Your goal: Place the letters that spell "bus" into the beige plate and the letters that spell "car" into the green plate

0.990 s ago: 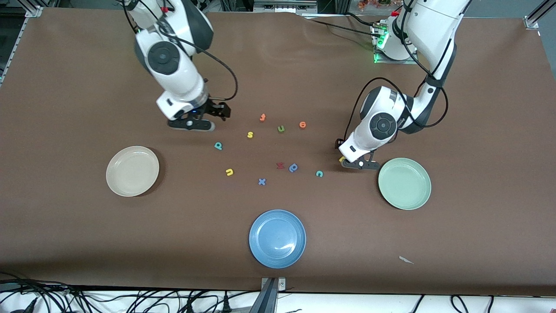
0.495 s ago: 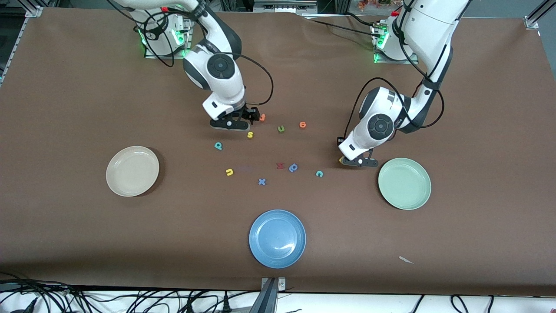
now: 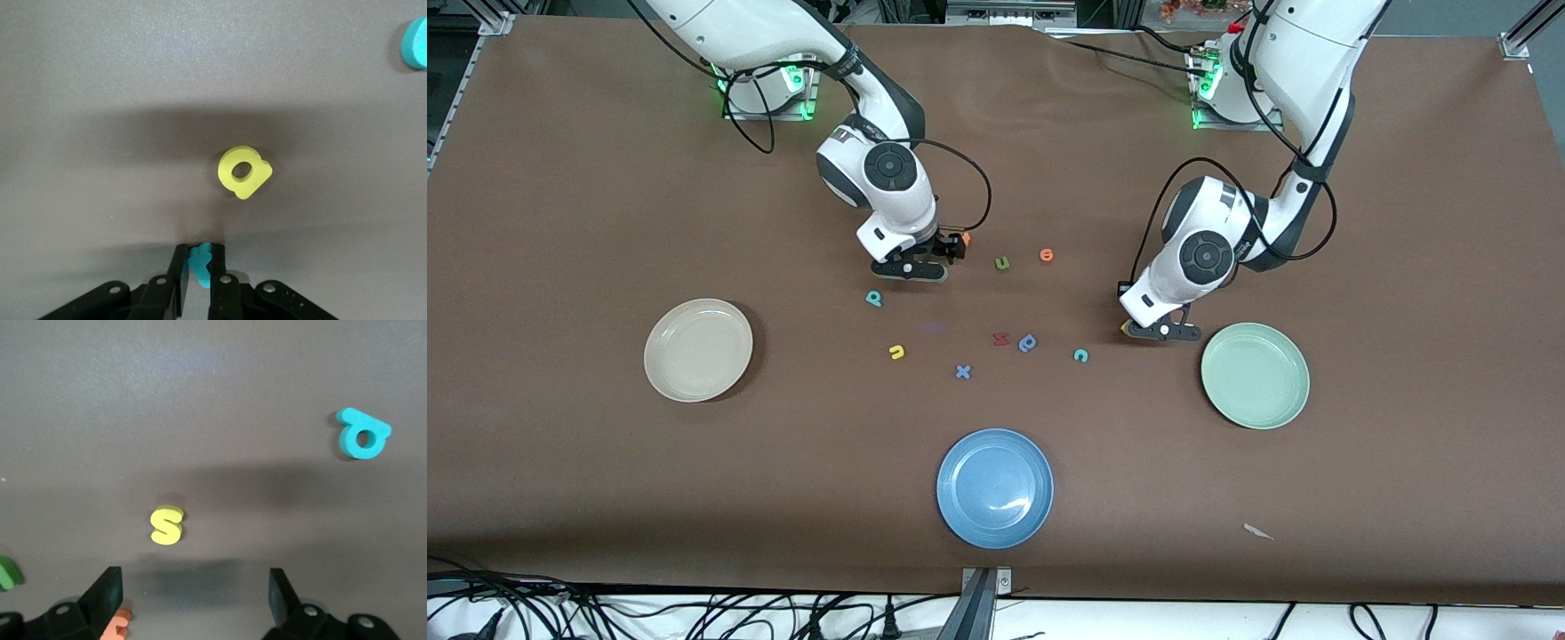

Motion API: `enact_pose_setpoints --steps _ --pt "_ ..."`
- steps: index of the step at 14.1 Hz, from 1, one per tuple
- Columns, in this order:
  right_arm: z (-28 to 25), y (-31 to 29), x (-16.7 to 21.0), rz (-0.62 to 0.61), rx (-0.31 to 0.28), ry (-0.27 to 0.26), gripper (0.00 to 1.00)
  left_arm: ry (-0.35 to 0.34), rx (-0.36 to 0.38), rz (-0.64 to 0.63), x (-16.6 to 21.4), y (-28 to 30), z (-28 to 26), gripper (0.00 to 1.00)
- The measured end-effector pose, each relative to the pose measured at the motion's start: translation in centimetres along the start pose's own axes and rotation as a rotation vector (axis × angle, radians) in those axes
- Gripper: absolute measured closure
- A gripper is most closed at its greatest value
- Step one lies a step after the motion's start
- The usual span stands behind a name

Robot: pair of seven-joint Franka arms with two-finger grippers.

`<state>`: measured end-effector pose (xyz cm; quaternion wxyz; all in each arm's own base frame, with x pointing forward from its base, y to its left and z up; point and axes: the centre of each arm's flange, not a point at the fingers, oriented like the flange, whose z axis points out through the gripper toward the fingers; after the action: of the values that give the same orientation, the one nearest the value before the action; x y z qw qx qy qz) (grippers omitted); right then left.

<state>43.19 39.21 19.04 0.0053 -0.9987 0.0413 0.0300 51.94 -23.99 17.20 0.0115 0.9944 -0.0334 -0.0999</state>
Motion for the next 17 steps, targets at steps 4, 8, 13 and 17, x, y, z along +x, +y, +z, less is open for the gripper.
enact_pose_setpoints --steps 4,8,13,17 --pt "0.5 -0.7 0.7 0.006 0.017 -0.005 0.11 0.020 0.000 -0.012 1.4 -0.6 -4.7 0.83" --pt "0.8 -1.5 1.7 0.016 0.036 -0.007 0.19 0.088 0.153 0.025 5.4 -6.1 -12.1 0.83" --pt "1.9 -1.7 1.3 0.007 0.028 -0.021 0.40 0.053 0.170 0.052 9.8 -11.5 -8.3 0.80" --pt "1.7 -1.6 1.6 0.010 0.027 -0.016 0.52 0.062 0.160 0.063 10.9 -10.6 -7.8 0.56"
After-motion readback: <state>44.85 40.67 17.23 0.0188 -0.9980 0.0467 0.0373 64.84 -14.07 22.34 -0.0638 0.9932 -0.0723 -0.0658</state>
